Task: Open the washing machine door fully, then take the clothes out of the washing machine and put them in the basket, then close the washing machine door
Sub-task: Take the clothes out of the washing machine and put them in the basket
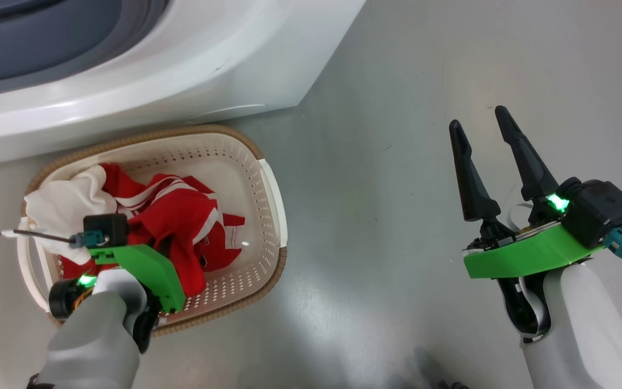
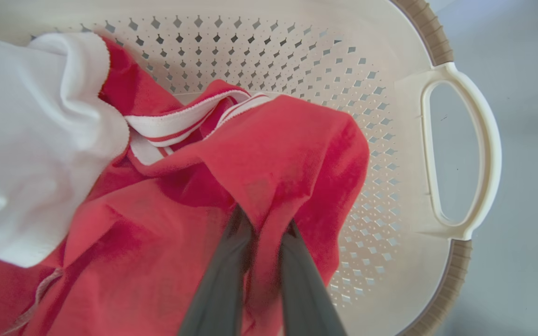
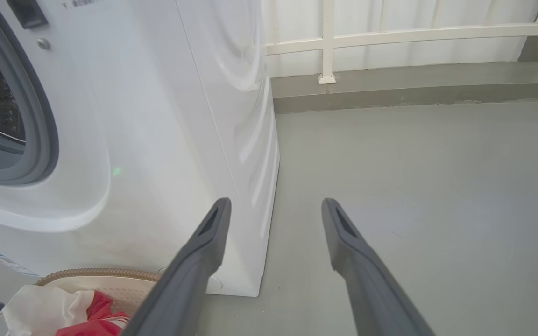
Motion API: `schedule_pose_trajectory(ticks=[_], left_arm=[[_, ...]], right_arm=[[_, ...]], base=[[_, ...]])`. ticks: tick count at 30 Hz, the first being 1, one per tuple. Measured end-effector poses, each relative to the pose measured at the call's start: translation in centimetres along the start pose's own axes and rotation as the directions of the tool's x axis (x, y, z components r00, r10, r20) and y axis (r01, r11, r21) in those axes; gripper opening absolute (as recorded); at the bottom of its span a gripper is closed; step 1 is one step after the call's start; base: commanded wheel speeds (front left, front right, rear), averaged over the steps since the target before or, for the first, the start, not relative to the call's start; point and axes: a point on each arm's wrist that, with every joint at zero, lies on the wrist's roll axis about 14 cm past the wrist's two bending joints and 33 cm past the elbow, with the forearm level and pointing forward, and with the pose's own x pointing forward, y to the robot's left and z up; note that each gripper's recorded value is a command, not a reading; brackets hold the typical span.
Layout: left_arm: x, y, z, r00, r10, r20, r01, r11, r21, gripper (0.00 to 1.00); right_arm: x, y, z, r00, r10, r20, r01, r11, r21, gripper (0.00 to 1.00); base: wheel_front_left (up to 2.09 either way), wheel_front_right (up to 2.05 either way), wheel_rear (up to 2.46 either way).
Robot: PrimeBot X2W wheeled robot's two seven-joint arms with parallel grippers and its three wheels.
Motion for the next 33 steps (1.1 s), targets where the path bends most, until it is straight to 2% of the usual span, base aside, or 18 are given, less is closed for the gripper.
schedule_pose_trajectory(ticks=[2,5,6,7,8,20,33], left_arm=[[0.1,0.2,0.2,1.0,0.005,0.0,-0.005,1.0,-0.002,0.06],[0.2,0.3,0.0,1.0,0.01,-0.01,-0.01,1.0,-0.003,0.23],[0.2,0.5,0.0,1.0,0.015,-0.012,-0.016,1.0,-0.005,0.42],[0.2,0.8,0.1,1.0,0.021,-0.012,-0.021,1.0,-0.002,0.81],[0.3,1.0,0.2,1.0,0.026,-0.011,-0.026,1.0,-0.001,1.0],[-0.5,2.1,0.8,0.998,0.059,0.014,-0.059,0.998,-0.015,1.0],[-4.6,2.5,5.4,0.969,0.097,0.228,-0.085,0.994,-0.063,1.0]], right_arm=[[0.0,0.0,-0.1,1.0,0.001,-0.003,-0.001,1.0,0.0,1.0],[0.0,0.1,-0.2,1.0,0.002,-0.006,-0.002,1.0,0.0,1.0],[-0.1,0.1,-0.3,1.0,0.003,-0.007,-0.003,1.0,0.0,1.0],[-0.1,0.1,-0.3,1.0,0.005,-0.009,-0.005,1.0,0.0,1.0],[-0.1,0.2,-0.3,1.0,0.006,-0.01,-0.006,1.0,0.0,1.0],[0.0,0.5,0.2,1.0,0.015,0.003,-0.015,1.0,0.003,1.0],[-1.1,1.2,2.6,0.998,0.038,0.043,-0.038,0.999,-0.002,1.0]], base=[[0.0,0.0,0.0],[0.0,0.0,0.0],[0.0,0.0,0.0],[0.0,0.0,0.0],[0.0,0.0,0.0],[0.0,0.0,0.0],[0.0,0.0,0.0]])
